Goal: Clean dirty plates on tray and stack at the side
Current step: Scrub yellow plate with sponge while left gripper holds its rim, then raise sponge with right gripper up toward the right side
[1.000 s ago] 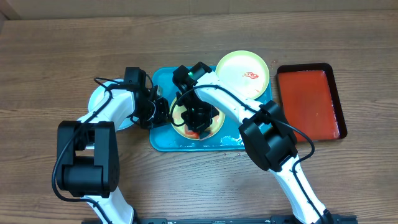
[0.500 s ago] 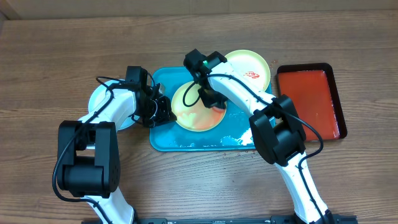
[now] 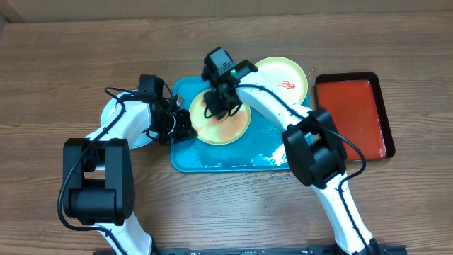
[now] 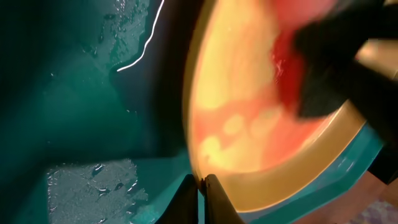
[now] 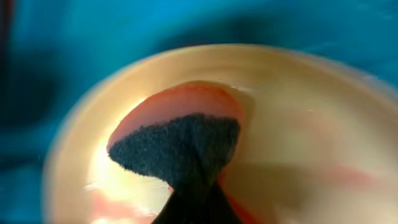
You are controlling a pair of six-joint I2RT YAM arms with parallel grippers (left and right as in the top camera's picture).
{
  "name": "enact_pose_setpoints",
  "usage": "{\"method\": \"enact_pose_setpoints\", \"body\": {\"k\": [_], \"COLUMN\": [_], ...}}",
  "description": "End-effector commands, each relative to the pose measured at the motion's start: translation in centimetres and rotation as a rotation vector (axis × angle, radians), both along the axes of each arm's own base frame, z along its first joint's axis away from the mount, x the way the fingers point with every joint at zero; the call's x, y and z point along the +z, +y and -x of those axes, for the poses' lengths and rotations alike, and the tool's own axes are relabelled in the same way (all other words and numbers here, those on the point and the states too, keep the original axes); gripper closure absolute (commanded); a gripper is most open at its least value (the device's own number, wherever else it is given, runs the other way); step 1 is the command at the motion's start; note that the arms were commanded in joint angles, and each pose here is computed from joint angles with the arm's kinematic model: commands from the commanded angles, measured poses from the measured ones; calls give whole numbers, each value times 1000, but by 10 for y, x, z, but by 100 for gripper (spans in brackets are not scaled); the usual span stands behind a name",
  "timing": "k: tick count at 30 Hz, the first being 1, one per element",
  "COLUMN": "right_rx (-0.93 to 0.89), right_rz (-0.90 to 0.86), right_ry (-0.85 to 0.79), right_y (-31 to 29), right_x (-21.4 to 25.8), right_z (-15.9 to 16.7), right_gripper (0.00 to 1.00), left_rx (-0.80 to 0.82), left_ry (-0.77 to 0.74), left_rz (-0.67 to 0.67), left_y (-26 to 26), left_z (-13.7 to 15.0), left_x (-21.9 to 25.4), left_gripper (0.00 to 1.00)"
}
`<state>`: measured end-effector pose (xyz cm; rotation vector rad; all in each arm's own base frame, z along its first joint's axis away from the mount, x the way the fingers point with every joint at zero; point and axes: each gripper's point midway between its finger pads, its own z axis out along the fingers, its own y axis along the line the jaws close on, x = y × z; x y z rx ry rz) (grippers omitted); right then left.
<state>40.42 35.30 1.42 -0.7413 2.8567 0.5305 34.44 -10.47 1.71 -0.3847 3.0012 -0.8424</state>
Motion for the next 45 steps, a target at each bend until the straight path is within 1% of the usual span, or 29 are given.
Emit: {"method": "enact_pose_setpoints", "body": {"k": [1, 2, 4, 9, 14, 16, 20, 23, 27, 31, 32, 34, 36, 38, 39, 40, 42, 43, 45], "right_rx": [97, 100, 86, 9, -160, -217, -310, -353, -389, -392, -394, -398, -399, -399, -400, -401, -405, -407, -409], "right_rz": [-133, -150, -197, -273, -240, -218, -180, -175, -165, -158, -154, -143, -139, -138, -137, -134, -123, -117, -109], "right_ry": [182, 207, 221, 103, -48, -98, -156, -168, -156, -153, -155, -157, -155, -153, -152, -151, -152, -153, -149], "right_y": [29, 29, 24, -7, -71, -100, -146, -168, -184, -187, -187, -189, -190, -190, -190, -191, -193, -194, -195], "right_x": [-3, 4, 34, 109, 172, 194, 221, 231, 230, 229, 229, 228, 228, 227, 227, 227, 226, 225, 224], "right_z": [45, 49, 45, 13, -19, -25, -29, -30, -31, -31, -31, -31, -31, -31, -30, -30, -30, -30, -29], "right_gripper": [96, 96, 96, 96, 96, 96, 96, 96, 96, 96, 96, 96, 96, 96, 96, 96, 96, 96, 96], "left_rx": [-11, -10, -6, -2, -7, -14, -14, -28, -66, -103, -111, -125, -139, -149, -156, -161, -171, -174, -184], "left_ry": [-1, -3, -10, -34, -108, -155, -230, -258, -256, -263, -265, -263, -245, -216, -191, -169, -133, -127, -130], "left_rz": [-75, -80, -119, -187, -247, -278, -337, -388, -432, -427, -421, -412, -404, -402, -398, -399, -379, -372, -365], "left_y": [11, 12, 18, 28, 38, 42, 49, 53, 52, 41, 38, 32, 28, 26, 25, 25, 22, 20, 19], "left_z": [2, 1, -1, -6, -17, -22, -26, -23, -17, -16, -16, -16, -14, -13, -11, -10, -7, -7, -9], "left_x": [-9, -9, -10, -3, 19, 33, 57, 68, 69, 67, 67, 64, 57, 46, 38, 30, 18, 14, 10], "left_gripper": [96, 96, 96, 96, 96, 96, 96, 96, 96, 96, 93, 84, 77, 71, 70, 71, 81, 82, 80]}}
